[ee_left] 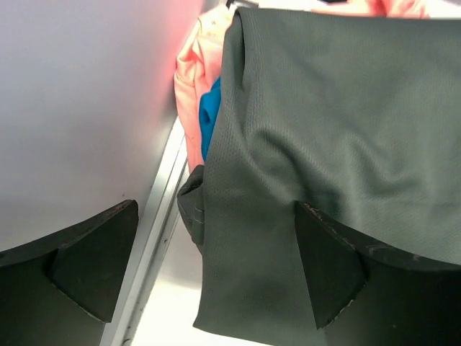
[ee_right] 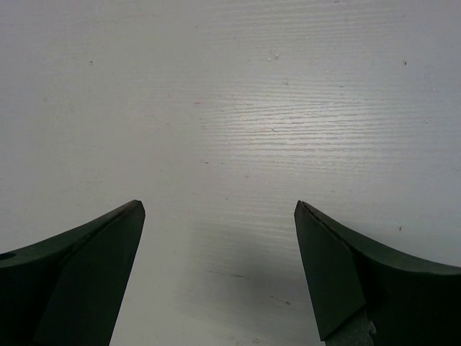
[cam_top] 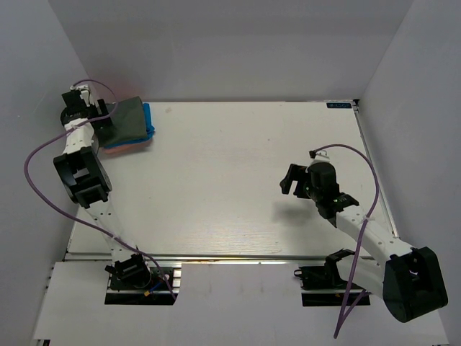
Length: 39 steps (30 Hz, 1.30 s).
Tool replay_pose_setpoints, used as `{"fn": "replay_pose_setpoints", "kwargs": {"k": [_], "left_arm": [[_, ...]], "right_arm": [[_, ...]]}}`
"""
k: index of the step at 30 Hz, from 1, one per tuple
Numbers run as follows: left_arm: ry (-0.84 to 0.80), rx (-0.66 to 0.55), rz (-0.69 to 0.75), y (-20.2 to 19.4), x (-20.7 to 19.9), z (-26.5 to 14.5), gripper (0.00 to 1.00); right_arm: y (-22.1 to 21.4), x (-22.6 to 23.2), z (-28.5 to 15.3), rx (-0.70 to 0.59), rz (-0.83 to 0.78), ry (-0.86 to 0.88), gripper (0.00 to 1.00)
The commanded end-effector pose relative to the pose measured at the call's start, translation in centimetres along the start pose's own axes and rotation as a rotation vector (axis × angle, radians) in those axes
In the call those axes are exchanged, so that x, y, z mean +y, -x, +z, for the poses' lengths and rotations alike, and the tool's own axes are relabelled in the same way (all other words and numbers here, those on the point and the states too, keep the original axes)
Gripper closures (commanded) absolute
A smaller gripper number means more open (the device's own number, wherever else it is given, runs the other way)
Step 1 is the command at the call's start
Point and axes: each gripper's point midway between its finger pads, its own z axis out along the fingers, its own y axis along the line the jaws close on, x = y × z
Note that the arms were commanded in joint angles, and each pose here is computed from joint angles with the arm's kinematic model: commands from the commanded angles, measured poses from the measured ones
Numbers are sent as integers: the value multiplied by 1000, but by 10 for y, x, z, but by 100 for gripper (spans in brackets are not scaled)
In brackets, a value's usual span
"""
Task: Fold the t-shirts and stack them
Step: Put the neatly folded tshirt into the corner of the board with the left arm
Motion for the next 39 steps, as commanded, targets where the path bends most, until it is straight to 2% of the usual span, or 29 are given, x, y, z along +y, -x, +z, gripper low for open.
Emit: {"fn": "replay_pose_setpoints", "kwargs": {"k": [1, 7, 11, 14, 16, 20, 21, 24, 25, 27, 28, 29, 30, 31, 32, 34, 36, 39], "left_arm": [[12, -116, -69, 53, 1, -38, 0], [-22, -216, -122, 92, -11, -84, 0], [-10, -236, -129, 104, -14, -112, 0], [-28, -241, -149, 112, -22, -134, 0], [-89, -264, -185, 122, -37, -155, 0], [-306, -284, -194, 126, -101, -189, 0], [-355, -223, -203, 100, -128, -185, 0], [-477, -308, -181, 95, -182, -227, 0], [-532, -240, -154, 56, -219, -227, 0], [-580, -245, -132, 34, -245, -241, 0], [-571, -216, -129, 5, -249, -245, 0], [-622, -209, -94, -12, -275, -258, 0], [-637, -147, -68, -48, -283, -255, 0], [-636, -135, -51, -63, -289, -261, 0], [-676, -86, -16, -90, -311, -270, 0], [-678, 6, 15, -141, -322, -272, 0], [-742, 48, 72, -182, -343, -292, 0], [-769, 78, 117, -214, -348, -314, 0]], "right_arm": [[22, 12, -3, -47, -6, 40, 10], [27, 18, -7, -59, -9, 68, 10], [39, 25, -14, -93, -19, 96, 10], [34, 26, -18, -70, -20, 106, 10], [33, 28, -21, -70, -16, 114, 10], [27, 26, -25, -71, 6, 116, 10], [28, 28, -29, -83, 12, 127, 10], [22, 26, -37, -100, 18, 140, 10], [12, 21, -37, -81, 19, 132, 10], [11, 21, -43, -94, 26, 138, 10], [8, 18, -47, -94, 29, 130, 10], [7, 16, -52, -100, 33, 128, 10], [5, 17, -54, -100, 33, 136, 10], [2, 16, -58, -112, 40, 141, 10], [0, 15, -59, -110, 43, 142, 10], [-7, 14, -62, -107, 56, 147, 10], [-17, 15, -64, -73, 61, 165, 10], [-30, 7, -64, -45, 86, 136, 10]]}}
